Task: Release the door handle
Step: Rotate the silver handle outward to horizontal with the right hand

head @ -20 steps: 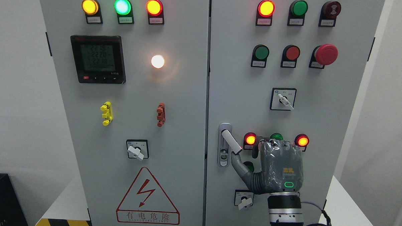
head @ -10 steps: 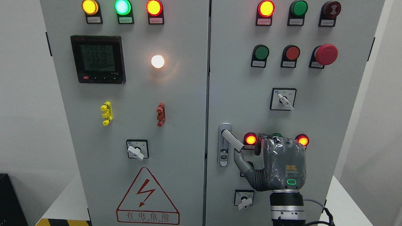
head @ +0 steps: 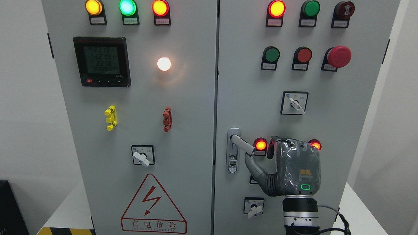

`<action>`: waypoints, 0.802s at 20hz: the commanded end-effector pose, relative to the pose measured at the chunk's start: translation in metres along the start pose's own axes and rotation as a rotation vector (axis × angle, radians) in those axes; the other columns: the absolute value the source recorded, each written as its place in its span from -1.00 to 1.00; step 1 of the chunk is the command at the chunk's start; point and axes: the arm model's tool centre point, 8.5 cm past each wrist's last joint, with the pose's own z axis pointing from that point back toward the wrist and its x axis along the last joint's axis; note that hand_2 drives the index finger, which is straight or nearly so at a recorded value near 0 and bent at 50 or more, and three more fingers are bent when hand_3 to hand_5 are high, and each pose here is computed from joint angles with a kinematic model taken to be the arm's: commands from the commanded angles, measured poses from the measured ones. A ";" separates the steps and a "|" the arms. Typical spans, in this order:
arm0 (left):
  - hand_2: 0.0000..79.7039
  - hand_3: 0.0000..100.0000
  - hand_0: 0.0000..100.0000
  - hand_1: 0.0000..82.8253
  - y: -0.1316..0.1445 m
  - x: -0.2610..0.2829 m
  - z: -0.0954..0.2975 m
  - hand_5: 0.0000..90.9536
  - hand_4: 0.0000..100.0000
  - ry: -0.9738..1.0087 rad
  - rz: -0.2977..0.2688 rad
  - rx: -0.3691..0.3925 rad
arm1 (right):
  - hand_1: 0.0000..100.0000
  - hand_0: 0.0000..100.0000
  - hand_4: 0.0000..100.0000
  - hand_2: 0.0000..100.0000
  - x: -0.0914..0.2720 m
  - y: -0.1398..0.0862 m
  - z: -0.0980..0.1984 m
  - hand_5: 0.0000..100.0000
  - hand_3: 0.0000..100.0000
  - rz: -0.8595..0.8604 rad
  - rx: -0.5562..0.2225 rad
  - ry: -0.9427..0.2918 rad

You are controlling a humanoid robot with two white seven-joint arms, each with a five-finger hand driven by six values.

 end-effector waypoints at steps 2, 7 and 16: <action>-0.94 -0.81 -1.00 -1.00 -0.001 0.007 -0.001 -1.00 -0.97 -0.018 -0.022 -0.003 | -0.27 -0.40 0.96 0.57 -0.002 -0.002 -0.002 0.83 1.00 0.002 -0.007 0.006; -0.94 -0.81 -1.00 -1.00 -0.001 0.007 -0.001 -1.00 -0.98 -0.018 -0.022 -0.003 | -0.27 -0.40 0.96 0.57 -0.001 -0.005 -0.006 0.83 1.00 0.001 -0.019 0.003; -0.94 -0.81 -1.00 -1.00 -0.001 0.007 -0.001 -1.00 -0.98 -0.018 -0.022 -0.003 | -0.28 -0.40 0.96 0.57 0.000 -0.006 -0.008 0.83 1.00 -0.001 -0.023 0.002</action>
